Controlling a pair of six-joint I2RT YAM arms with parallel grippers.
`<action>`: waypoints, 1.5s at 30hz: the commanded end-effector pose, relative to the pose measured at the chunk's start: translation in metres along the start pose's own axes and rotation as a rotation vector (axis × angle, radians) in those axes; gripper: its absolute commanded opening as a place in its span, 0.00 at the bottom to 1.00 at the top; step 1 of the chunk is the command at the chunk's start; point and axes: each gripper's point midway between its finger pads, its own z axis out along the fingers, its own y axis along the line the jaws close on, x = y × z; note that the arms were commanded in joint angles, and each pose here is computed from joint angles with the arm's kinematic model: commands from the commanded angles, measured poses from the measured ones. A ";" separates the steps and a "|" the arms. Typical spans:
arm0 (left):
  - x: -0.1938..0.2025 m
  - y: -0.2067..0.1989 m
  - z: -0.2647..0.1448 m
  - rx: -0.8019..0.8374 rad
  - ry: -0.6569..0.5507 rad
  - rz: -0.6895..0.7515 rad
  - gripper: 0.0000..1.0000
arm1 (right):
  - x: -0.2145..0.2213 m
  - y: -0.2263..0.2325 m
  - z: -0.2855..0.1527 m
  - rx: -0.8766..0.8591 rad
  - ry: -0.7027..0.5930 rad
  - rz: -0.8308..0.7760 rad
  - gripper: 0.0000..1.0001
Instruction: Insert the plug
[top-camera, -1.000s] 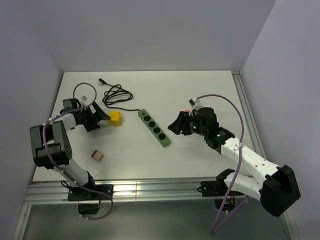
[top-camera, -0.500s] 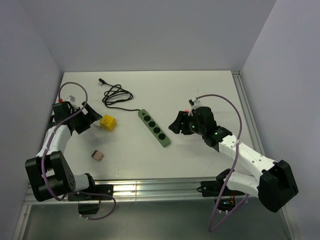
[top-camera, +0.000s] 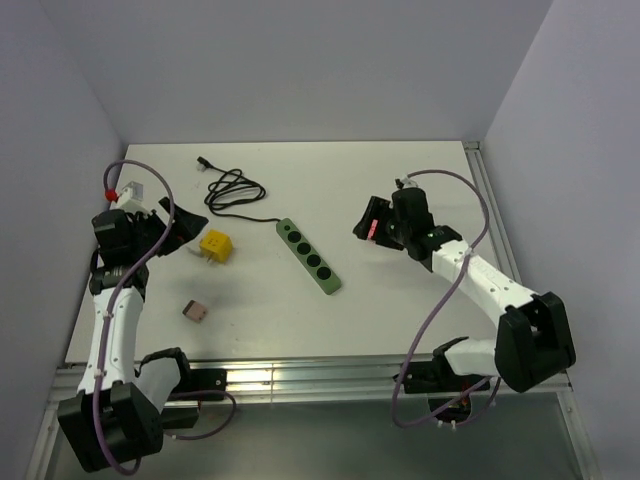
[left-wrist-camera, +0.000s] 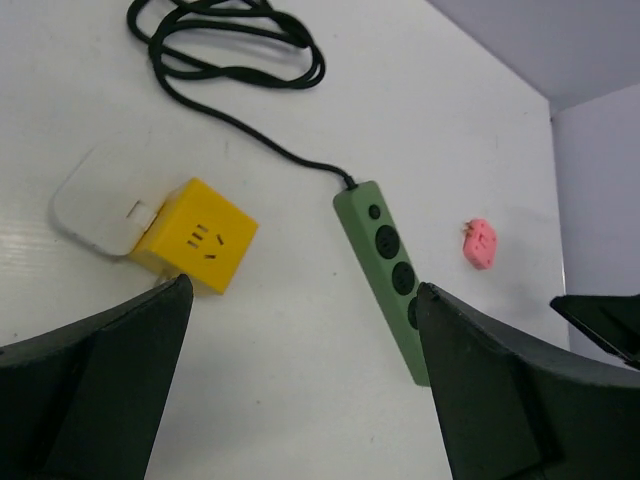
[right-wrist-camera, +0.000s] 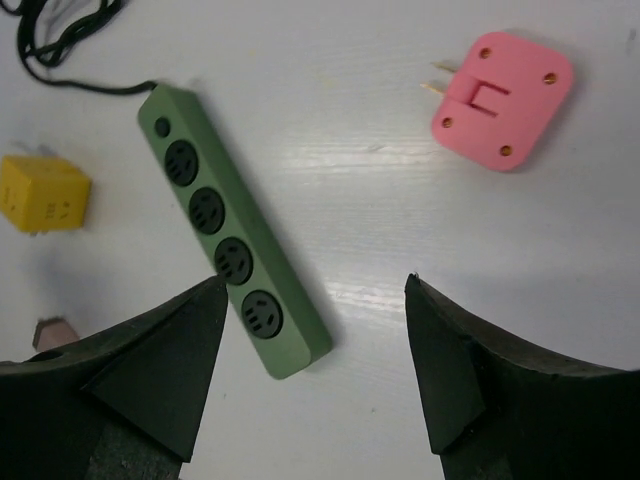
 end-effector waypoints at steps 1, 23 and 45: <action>-0.009 -0.016 -0.004 0.036 -0.054 -0.051 1.00 | -0.023 -0.019 0.011 0.085 -0.010 0.079 0.79; 0.072 -0.132 -0.011 0.289 0.153 0.076 0.99 | -0.050 -0.107 0.087 0.469 0.045 0.278 0.81; 0.079 -0.142 -0.012 0.301 0.180 0.133 1.00 | -0.049 -0.119 0.121 0.649 0.102 0.186 0.81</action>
